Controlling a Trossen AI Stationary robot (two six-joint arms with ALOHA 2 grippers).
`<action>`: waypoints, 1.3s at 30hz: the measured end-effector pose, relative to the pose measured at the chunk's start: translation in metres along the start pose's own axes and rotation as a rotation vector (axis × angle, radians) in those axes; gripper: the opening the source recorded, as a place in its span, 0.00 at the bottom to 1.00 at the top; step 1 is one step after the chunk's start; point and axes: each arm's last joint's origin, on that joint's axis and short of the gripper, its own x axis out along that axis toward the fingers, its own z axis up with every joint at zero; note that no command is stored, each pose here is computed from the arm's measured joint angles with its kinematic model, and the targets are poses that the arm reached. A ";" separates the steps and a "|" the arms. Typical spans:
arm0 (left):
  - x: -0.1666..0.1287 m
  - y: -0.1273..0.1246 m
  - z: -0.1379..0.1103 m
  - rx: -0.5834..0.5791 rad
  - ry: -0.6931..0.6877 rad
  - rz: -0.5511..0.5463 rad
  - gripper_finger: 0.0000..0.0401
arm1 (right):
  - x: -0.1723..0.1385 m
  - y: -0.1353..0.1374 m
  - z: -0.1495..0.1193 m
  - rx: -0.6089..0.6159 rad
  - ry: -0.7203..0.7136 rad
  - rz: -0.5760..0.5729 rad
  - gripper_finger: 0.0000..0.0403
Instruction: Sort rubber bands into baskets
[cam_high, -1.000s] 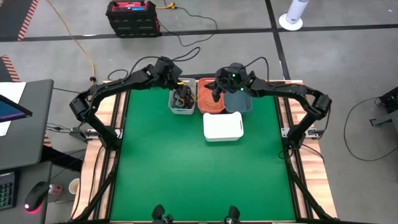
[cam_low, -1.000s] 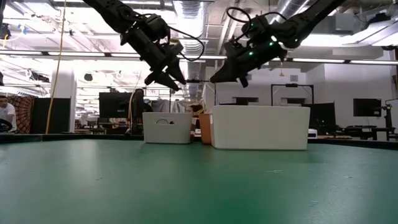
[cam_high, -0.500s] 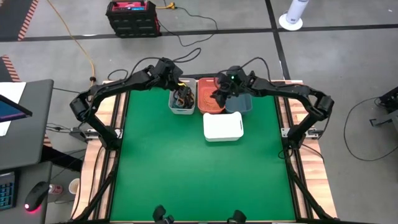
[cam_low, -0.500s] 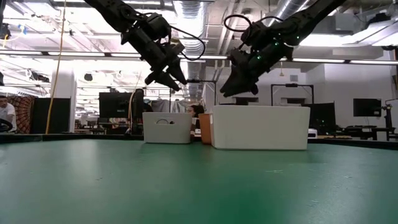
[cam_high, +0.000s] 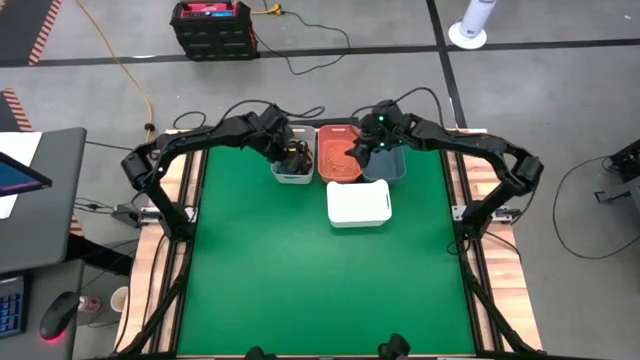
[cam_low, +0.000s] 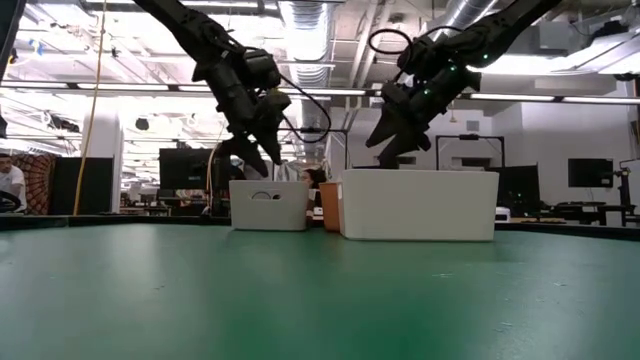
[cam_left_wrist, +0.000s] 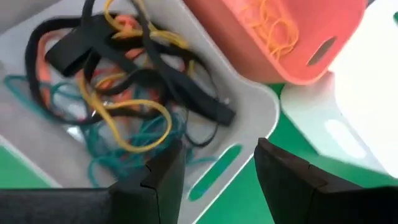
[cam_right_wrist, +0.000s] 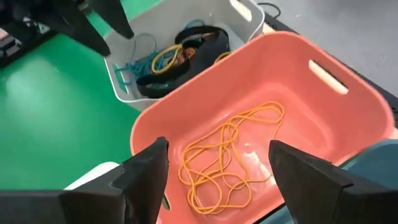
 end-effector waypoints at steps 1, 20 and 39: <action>0.000 -0.002 0.000 0.003 0.006 0.012 0.45 | -0.002 0.001 0.001 0.003 -0.009 0.001 0.75; 0.067 -0.001 0.014 0.046 0.115 0.195 0.33 | -0.075 0.034 0.042 -0.062 -0.213 0.025 0.75; 0.042 0.007 0.025 0.081 0.059 0.113 0.00 | -0.097 0.038 0.038 -0.061 -0.209 -0.031 0.75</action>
